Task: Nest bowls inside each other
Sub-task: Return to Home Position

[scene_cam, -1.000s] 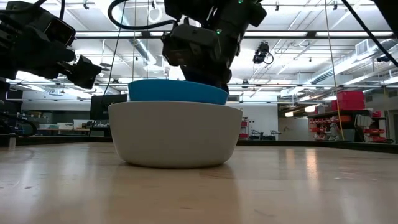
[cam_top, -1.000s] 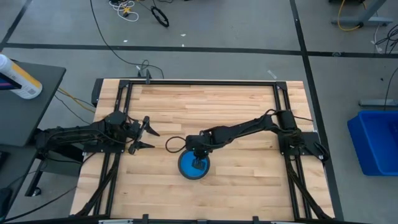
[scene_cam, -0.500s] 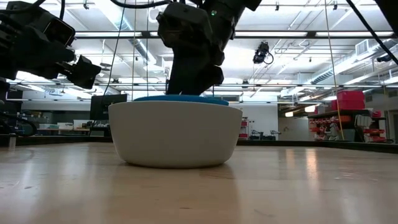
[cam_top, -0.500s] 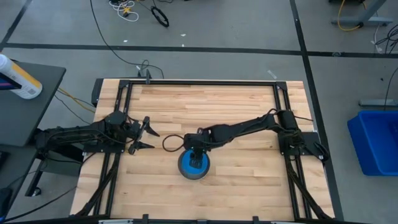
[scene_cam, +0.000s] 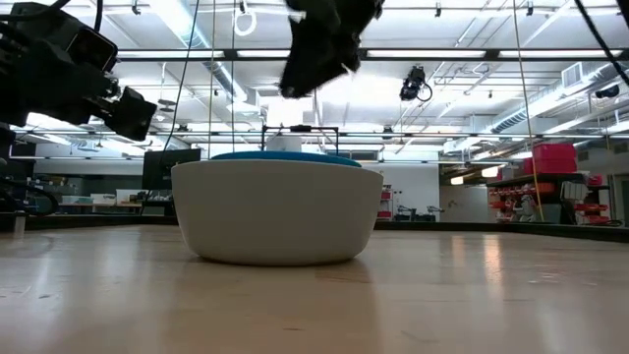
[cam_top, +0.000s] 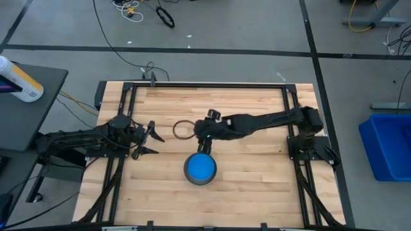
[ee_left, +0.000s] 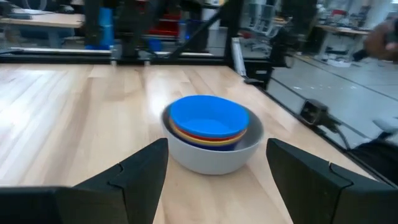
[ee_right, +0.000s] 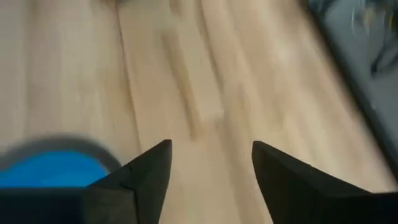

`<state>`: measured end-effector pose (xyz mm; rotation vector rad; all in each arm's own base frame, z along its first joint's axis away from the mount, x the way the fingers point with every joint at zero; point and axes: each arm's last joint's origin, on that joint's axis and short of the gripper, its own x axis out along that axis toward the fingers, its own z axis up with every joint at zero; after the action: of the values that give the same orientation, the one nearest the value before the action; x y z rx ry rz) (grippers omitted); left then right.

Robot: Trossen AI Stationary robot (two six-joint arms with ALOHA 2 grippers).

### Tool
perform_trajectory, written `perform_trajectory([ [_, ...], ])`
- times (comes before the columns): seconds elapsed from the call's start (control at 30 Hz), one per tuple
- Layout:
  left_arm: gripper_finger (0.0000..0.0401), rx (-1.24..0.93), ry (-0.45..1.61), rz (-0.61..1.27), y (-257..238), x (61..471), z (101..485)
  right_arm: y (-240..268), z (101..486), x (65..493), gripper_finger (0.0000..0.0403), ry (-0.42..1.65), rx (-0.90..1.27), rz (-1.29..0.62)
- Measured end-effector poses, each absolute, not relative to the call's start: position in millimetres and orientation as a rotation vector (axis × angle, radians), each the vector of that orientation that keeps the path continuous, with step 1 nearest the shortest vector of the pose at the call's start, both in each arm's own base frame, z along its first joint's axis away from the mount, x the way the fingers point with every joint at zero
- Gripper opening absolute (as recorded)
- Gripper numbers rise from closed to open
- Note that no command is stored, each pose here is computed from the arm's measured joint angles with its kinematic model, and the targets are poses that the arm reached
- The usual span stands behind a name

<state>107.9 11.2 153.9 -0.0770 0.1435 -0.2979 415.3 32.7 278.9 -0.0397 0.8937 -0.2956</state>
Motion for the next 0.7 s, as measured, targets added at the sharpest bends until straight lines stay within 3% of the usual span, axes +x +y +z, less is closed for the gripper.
perform_trajectory([
  [0.17, 0.0277, -0.050, 0.138, -0.453, 7, 107, 154, 30, 294, 394, 0.0211, 0.661, -0.070, -0.222],
  [0.3, 0.0277, -0.024, 0.130, -0.503, 6, 106, 154, 27, 286, 353, 0.0189, 0.456, -0.036, -0.152],
  [0.5, 0.0277, -0.004, 0.131, -0.423, 8, 107, 153, 20, 257, 285, 0.0163, 0.187, 0.080, -0.245],
  [0.6, 0.0277, 0.001, 0.134, -0.364, 10, 108, 153, 17, 231, 255, 0.0156, 0.218, 0.101, -0.250],
  [0.7, 0.0277, -0.042, 0.150, -0.218, 14, 109, 153, 20, 209, 232, 0.0153, 0.178, 0.274, -0.224],
])
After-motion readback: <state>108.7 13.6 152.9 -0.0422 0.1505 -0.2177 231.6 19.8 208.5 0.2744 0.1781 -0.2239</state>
